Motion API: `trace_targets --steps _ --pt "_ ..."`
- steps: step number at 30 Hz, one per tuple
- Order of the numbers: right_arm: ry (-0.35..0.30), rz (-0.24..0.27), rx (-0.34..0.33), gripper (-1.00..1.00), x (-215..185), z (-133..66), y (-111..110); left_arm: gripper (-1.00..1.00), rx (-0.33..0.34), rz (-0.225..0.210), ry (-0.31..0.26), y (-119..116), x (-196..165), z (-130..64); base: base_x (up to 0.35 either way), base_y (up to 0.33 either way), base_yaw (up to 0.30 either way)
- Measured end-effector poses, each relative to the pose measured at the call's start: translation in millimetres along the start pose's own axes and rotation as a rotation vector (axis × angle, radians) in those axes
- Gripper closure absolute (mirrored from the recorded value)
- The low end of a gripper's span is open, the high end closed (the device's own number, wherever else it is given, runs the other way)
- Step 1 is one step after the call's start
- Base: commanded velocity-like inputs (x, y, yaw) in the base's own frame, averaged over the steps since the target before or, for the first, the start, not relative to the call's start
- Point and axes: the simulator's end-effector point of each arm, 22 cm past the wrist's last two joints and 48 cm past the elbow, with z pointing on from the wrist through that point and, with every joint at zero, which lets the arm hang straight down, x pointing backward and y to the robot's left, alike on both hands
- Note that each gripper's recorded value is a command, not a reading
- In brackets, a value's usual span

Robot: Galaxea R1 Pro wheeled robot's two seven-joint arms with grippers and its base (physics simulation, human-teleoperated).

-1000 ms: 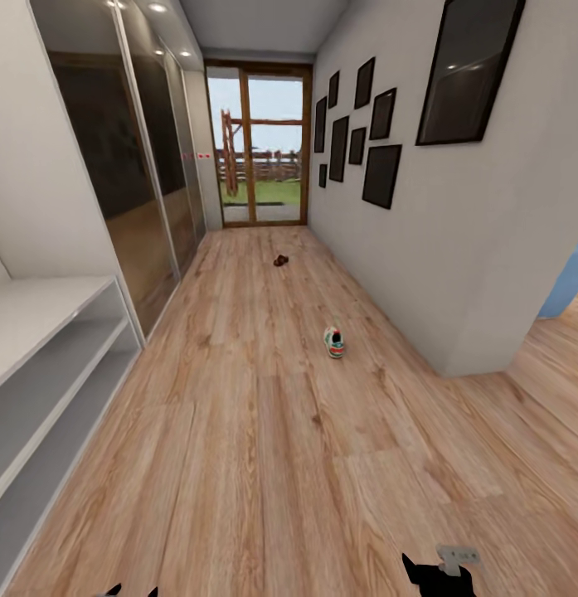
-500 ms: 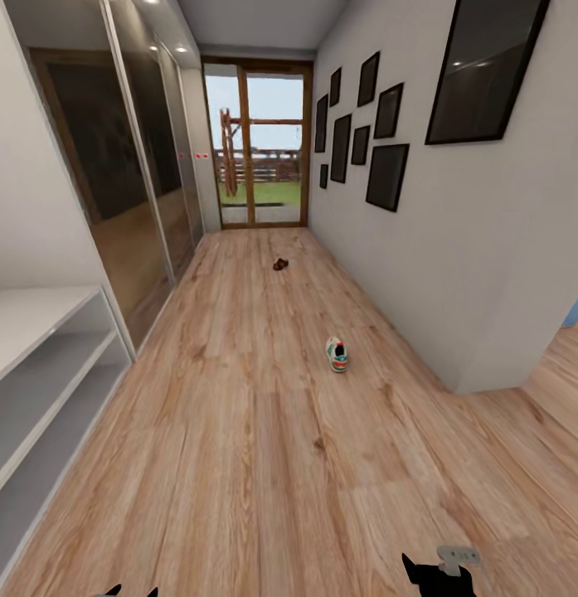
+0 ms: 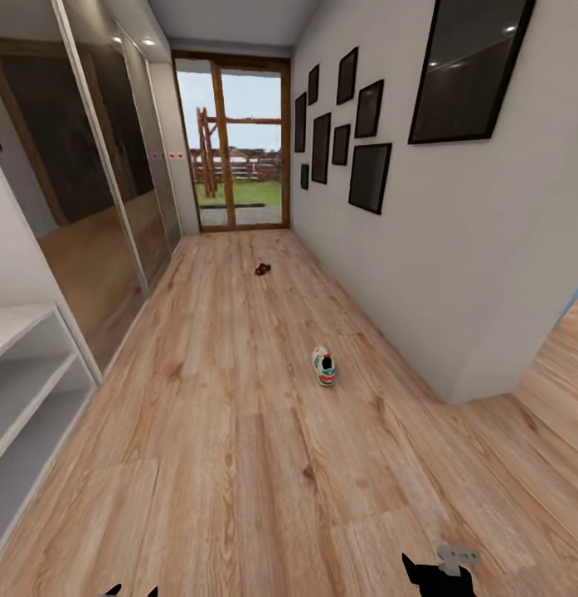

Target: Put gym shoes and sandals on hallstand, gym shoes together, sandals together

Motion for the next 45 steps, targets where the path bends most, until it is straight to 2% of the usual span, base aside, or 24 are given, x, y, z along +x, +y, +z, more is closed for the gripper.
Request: trace_targets --steps 31,37,41,45 --pt "-0.003 0.001 0.001 -1.0 -1 0.4 1 -1.0 0.0 0.0 -0.001 0 0 0.0 0.339 0.0 -0.008" --pt "-0.01 0.004 0.026 -1.0 -4 1.7 -1 -1.0 0.0 0.0 -0.003 0 -1 -0.1 0.339 0.0 0.0" --pt "-0.04 0.004 0.065 -1.0 -18 5.2 -4 -1.0 0.001 0.0 -0.004 0 -1 -0.2 0.339 0.0 0.0" --pt "-0.116 0.008 0.101 -1.0 -53 12.2 5 -1.0 0.003 0.0 -0.005 0 -2 0.0 0.339 0.0 0.0"
